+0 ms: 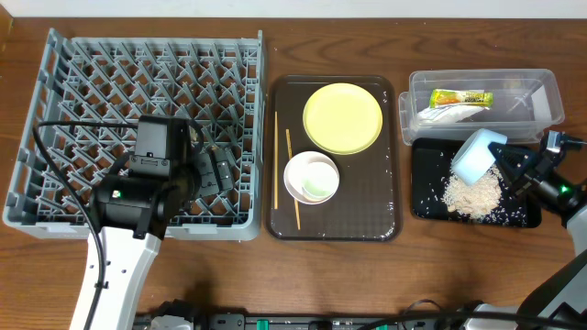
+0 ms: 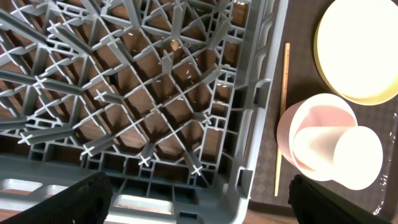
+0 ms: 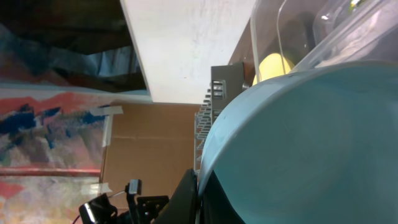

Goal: Sort waste into correct bins and load items into the dishwasher
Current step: 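Tilt the blue bowl to pour the rice onto the black tray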

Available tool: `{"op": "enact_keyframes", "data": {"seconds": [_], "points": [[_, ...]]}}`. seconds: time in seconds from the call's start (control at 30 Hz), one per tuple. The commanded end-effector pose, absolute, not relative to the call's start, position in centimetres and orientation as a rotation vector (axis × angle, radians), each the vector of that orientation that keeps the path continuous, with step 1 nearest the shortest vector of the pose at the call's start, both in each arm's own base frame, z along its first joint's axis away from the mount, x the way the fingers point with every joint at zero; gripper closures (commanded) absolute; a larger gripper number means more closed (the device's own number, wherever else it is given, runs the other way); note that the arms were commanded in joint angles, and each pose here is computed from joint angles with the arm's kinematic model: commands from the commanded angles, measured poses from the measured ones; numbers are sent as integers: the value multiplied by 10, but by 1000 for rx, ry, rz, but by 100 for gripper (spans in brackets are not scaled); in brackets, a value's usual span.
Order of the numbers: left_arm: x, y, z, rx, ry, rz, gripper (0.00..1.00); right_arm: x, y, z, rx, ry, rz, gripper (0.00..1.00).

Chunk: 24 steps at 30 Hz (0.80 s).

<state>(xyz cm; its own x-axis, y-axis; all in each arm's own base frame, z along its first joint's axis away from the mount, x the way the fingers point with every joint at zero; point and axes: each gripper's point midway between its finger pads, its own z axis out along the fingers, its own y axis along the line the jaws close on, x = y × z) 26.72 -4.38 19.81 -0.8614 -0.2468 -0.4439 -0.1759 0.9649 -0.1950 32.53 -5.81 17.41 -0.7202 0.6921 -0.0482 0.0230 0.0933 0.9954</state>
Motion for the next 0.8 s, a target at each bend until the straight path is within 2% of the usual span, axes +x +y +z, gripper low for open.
{"op": "enact_keyframes", "data": {"seconds": [0.0,0.37,0.53,0.6,0.63,0.7,0.77], "points": [[269,-44,203,-292,2621,-198,6,326,-55,175,676,1859,1680,99],[269,-43,203,-292,2621,-198,6,329,-60,161,781,1904,1623,99],[269,-44,203,-292,2621,-198,6,325,-64,135,1026,1980,1554,99],[269,-44,203,-292,2621,-198,6,325,-60,149,838,1949,1579,99],[269,-44,203,-292,2621,-198,6,322,-50,182,527,1832,1665,99],[270,-44,203,-292,2620,-198,6,322,-50,186,496,1817,1674,99],[270,-44,203,-292,2620,-199,6,325,-55,167,722,1883,1660,99]]}}
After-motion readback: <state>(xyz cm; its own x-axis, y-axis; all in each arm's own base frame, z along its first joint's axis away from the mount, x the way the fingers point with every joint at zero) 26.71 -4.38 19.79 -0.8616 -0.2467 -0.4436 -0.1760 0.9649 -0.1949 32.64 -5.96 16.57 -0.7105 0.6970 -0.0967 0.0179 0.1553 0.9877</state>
